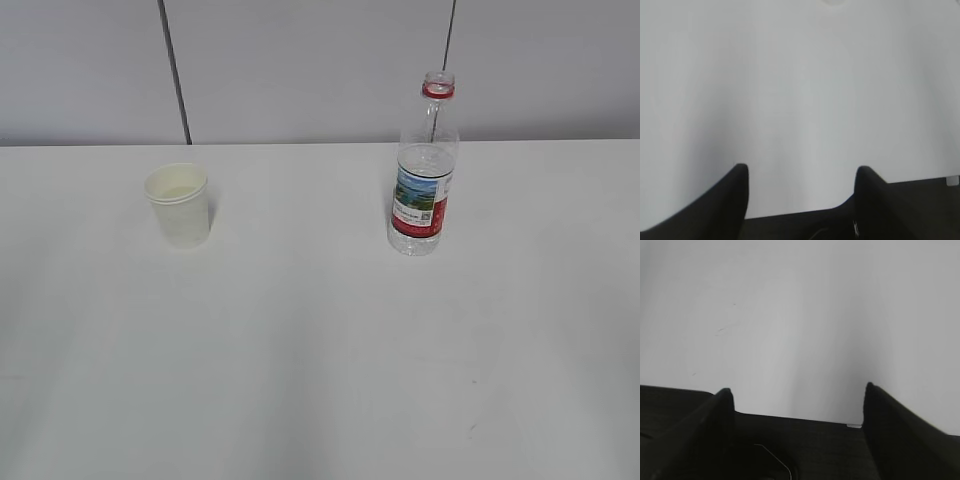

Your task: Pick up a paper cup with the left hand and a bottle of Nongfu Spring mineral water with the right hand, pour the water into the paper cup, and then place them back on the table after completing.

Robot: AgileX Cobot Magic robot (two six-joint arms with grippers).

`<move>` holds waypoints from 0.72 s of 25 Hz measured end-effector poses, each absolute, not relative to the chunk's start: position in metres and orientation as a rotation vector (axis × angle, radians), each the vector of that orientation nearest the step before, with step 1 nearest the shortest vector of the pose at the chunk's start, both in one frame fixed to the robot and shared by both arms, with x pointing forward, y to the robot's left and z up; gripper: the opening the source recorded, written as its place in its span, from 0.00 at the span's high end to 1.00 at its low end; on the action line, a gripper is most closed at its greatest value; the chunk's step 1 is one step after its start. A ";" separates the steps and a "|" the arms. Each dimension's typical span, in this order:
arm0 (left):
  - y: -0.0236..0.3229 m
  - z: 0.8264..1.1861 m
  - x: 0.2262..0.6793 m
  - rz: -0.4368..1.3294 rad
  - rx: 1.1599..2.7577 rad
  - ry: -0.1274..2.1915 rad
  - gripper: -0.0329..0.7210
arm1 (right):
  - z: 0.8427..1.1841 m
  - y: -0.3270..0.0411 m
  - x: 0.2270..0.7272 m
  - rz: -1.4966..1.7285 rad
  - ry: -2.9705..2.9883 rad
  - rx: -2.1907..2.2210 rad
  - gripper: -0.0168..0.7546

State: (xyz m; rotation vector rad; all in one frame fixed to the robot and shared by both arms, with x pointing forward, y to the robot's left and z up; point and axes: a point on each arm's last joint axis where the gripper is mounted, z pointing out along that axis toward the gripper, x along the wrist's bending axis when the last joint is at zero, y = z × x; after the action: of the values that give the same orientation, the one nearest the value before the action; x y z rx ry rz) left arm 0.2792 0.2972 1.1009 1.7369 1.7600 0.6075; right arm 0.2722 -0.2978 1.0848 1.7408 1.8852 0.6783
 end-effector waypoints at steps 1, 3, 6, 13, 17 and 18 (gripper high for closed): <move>0.298 1.098 0.274 0.624 1.719 1.742 0.40 | 1.081 -0.298 0.268 0.688 1.878 1.735 0.22; 0.299 1.092 0.265 0.653 1.687 1.710 0.40 | 1.073 -0.299 0.261 0.700 1.862 1.713 0.22; 0.301 1.080 0.252 0.686 1.648 1.671 0.40 | 1.065 -0.302 0.254 0.738 1.811 1.652 0.22; 0.304 1.060 0.226 0.751 1.561 1.584 0.40 | 1.048 -0.304 0.236 0.837 1.702 1.555 0.22; 0.305 1.060 0.223 0.771 1.533 1.556 0.40 | 1.045 -0.305 0.228 0.876 1.662 1.522 0.22; 0.305 1.060 0.224 0.774 1.529 1.550 0.40 | 1.045 -0.305 0.228 0.877 1.661 1.522 0.22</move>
State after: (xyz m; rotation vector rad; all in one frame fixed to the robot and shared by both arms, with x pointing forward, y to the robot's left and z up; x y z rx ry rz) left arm 0.2238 0.3046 1.0597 1.5293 1.5497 0.7740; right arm 0.2282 -0.3052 1.0450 1.5218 1.6614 0.8767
